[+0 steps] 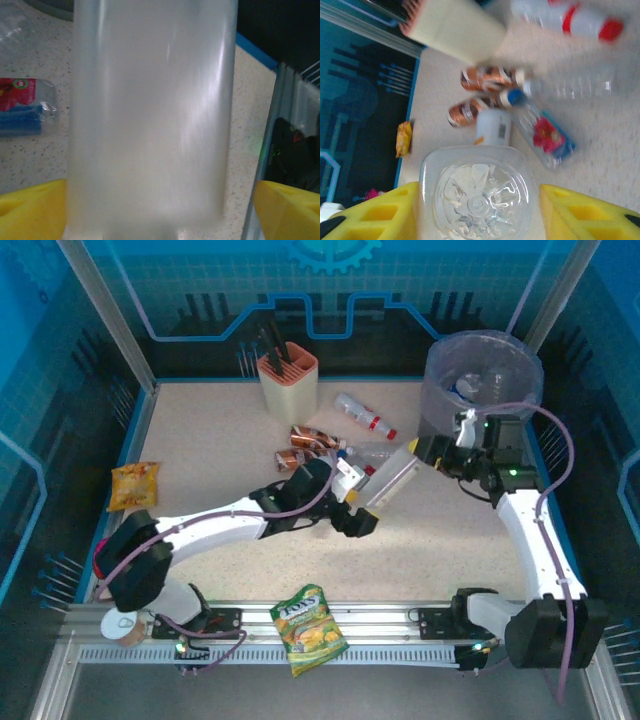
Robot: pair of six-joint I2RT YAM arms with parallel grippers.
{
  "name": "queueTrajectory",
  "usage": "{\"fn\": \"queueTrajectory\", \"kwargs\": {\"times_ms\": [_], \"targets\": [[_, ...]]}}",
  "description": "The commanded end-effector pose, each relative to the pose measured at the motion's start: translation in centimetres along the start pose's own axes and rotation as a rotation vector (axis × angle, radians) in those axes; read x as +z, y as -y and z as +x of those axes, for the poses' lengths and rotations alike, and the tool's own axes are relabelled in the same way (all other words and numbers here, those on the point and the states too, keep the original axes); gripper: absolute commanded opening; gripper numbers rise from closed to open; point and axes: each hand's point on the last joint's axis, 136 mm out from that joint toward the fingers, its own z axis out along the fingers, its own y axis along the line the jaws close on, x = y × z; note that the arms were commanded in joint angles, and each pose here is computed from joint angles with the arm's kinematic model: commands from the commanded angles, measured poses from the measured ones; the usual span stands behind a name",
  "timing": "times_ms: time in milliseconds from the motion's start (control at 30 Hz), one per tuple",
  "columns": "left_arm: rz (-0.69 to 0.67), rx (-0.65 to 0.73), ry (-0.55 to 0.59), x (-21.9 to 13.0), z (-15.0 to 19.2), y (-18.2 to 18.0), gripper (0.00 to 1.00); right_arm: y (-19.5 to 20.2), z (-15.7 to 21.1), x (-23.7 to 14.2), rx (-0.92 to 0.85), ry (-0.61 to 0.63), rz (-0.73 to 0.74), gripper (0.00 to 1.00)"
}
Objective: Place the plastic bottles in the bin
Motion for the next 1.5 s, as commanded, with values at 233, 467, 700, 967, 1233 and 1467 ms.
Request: {"fn": "queueTrajectory", "kwargs": {"times_ms": [233, 467, 700, 967, 1233, 1467], "targets": [[-0.16, -0.252, 0.1, -6.0, -0.6, -4.7, 0.96, -8.3, -15.0, -16.0, -0.516, 0.629, 0.408, 0.28], [-0.248, -0.352, 0.076, -6.5, 1.4, -7.5, 0.96, -7.3, -22.2, -21.8, -0.643, 0.797, 0.822, 0.26], [-0.331, -0.345, 0.004, -5.5, 3.3, -9.3, 0.96, -3.0, -25.6, -19.3, -0.709, 0.706, 1.032, 0.24], [-0.454, -0.35, -0.109, -4.7, 6.0, -11.8, 0.96, 2.1, -28.1, -12.6, -0.705, 0.512, 1.054, 0.22], [-0.472, -0.345, -0.158, -4.1, 7.4, -12.4, 0.95, 8.8, -26.5, -6.8, -0.643, 0.215, 1.087, 0.21], [-0.453, -0.346, -0.178, -2.5, 7.7, -12.7, 0.96, 14.0, -24.7, -2.7, -0.579, 0.034, 1.067, 0.23]]}}
